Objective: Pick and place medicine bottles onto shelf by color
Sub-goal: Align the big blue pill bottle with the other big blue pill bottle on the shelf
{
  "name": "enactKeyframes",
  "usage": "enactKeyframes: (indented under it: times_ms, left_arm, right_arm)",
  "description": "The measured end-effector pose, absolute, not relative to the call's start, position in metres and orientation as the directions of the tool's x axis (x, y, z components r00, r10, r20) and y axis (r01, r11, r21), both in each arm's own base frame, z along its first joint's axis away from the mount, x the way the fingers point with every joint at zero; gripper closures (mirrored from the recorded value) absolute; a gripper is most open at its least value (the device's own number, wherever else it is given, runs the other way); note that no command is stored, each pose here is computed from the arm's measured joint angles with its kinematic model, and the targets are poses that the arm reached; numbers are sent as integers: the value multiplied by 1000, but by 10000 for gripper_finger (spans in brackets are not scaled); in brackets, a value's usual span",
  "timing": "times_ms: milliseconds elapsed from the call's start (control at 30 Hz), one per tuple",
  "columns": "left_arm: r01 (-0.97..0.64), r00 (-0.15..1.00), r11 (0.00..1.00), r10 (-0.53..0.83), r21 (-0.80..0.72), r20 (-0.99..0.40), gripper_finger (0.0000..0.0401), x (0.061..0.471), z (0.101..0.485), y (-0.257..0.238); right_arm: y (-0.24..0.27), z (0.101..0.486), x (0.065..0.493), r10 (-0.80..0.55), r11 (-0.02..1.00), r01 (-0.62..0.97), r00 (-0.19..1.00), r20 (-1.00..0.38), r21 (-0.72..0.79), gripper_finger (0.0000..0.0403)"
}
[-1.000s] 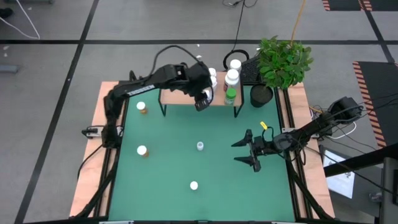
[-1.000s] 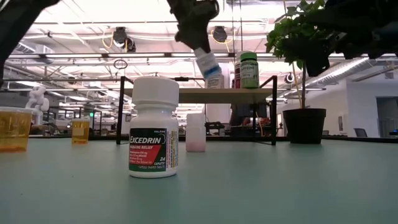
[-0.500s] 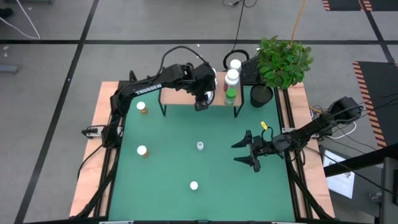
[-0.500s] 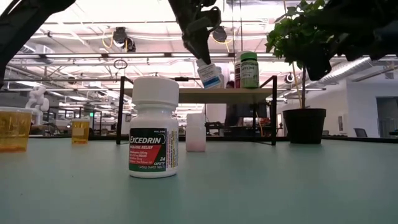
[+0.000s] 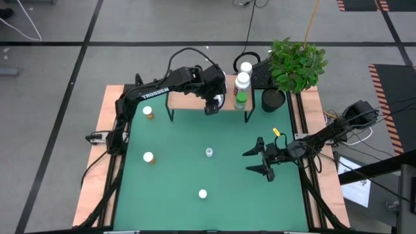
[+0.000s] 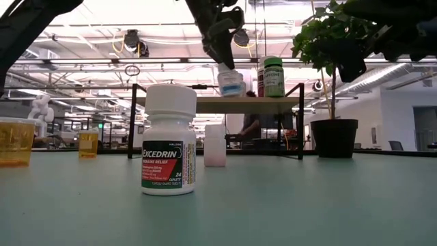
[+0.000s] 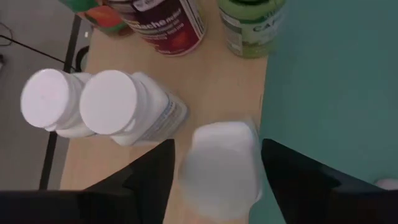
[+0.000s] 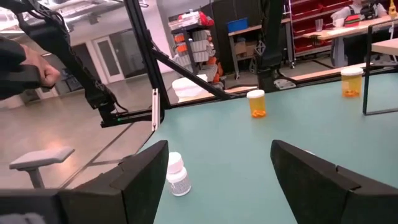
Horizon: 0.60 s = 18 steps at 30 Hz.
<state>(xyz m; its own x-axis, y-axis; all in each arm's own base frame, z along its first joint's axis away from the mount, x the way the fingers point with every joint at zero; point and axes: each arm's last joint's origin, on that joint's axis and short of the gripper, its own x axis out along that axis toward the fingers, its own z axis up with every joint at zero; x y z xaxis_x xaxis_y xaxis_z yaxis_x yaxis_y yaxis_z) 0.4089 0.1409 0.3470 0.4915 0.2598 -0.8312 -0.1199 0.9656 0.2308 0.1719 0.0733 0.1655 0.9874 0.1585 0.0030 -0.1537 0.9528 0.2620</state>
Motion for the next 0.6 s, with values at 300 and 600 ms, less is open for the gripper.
enactKeyframes:
  times_ms: [300,600]
  left_arm:
    - [-147,496,954,300,262,-815,127,410,348,142]
    - [-236,451,915,403,329,-796,126,405,360,138]
  right_arm:
    - [73,167,172,158,955,-157,987,16,252,126]
    - [73,165,172,158,957,-153,987,-1,246,126]
